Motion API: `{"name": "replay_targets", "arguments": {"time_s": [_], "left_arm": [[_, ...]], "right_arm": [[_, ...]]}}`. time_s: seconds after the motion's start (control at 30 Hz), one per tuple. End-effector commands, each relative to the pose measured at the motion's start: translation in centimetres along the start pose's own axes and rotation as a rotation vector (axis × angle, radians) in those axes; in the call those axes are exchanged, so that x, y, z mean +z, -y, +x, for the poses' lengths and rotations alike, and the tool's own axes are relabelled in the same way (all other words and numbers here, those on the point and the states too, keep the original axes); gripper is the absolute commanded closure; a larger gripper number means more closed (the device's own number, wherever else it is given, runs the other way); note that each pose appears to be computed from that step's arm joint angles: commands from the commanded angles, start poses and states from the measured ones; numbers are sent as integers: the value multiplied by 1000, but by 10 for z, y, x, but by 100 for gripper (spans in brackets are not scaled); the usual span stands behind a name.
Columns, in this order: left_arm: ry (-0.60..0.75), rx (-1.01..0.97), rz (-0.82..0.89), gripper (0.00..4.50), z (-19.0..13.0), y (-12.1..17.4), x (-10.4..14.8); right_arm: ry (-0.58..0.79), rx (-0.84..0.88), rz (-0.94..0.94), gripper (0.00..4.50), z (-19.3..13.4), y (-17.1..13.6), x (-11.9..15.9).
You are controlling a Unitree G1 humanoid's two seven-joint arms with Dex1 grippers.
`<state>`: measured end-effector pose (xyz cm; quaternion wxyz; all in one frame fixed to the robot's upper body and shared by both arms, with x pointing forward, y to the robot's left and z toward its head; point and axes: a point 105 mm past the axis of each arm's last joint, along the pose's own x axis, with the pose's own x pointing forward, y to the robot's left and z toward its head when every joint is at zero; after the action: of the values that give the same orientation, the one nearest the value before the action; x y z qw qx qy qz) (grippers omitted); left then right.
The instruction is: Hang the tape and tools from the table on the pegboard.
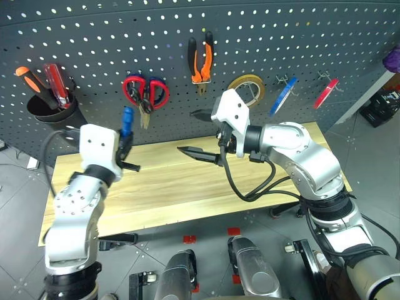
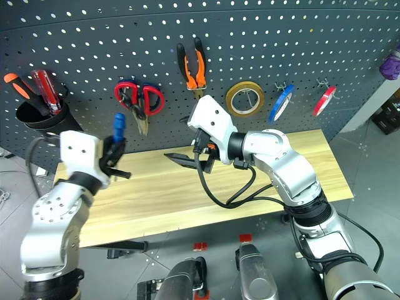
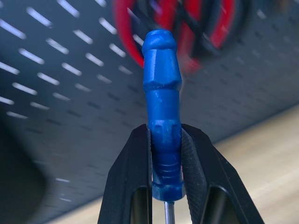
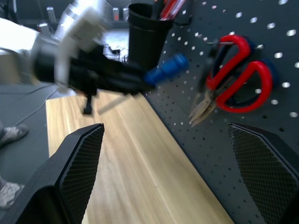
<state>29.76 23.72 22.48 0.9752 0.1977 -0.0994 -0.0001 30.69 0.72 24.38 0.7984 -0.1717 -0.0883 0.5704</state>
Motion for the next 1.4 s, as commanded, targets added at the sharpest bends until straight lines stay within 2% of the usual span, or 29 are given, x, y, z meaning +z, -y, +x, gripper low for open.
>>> {"name": "replay_targets", "arguments": {"time_s": [0.03, 0.17, 0.27, 0.47, 0.63, 0.77, 0.9, 0.97, 1.23, 1.4], "left_arm": [[258, 224, 116, 397, -9, -46, 74], [369, 415, 131, 397, -4, -91, 107], [405, 452, 147, 397, 4, -103, 113], [431, 481, 192, 397, 23, -111, 99], [417, 493, 177, 397, 38, -107, 75], [387, 504, 156, 397, 40, -100, 54], [386, 533, 123, 397, 32, -99, 46], [390, 573, 108, 325, 25, -104, 44], [366, 688, 107, 99, 8, -120, 40], [366, 673, 125, 99, 9, -120, 50]], "right_arm": [[104, 20, -43, 0, -2, 2, 27], [154, 27, -30, 0, 3, 4, 38], [172, 28, -26, 0, 7, 4, 42], [213, 4, -19, 0, 12, 7, 52], [246, 12, -10, 0, 12, 5, 60], [259, 14, -4, 0, 12, 4, 62], [260, 19, -1, 0, 11, 4, 62], [258, 20, -1, 0, 11, 4, 62], [255, 23, 0, 0, 10, 3, 59], [274, 7, 6, 0, 7, 5, 61]]}}
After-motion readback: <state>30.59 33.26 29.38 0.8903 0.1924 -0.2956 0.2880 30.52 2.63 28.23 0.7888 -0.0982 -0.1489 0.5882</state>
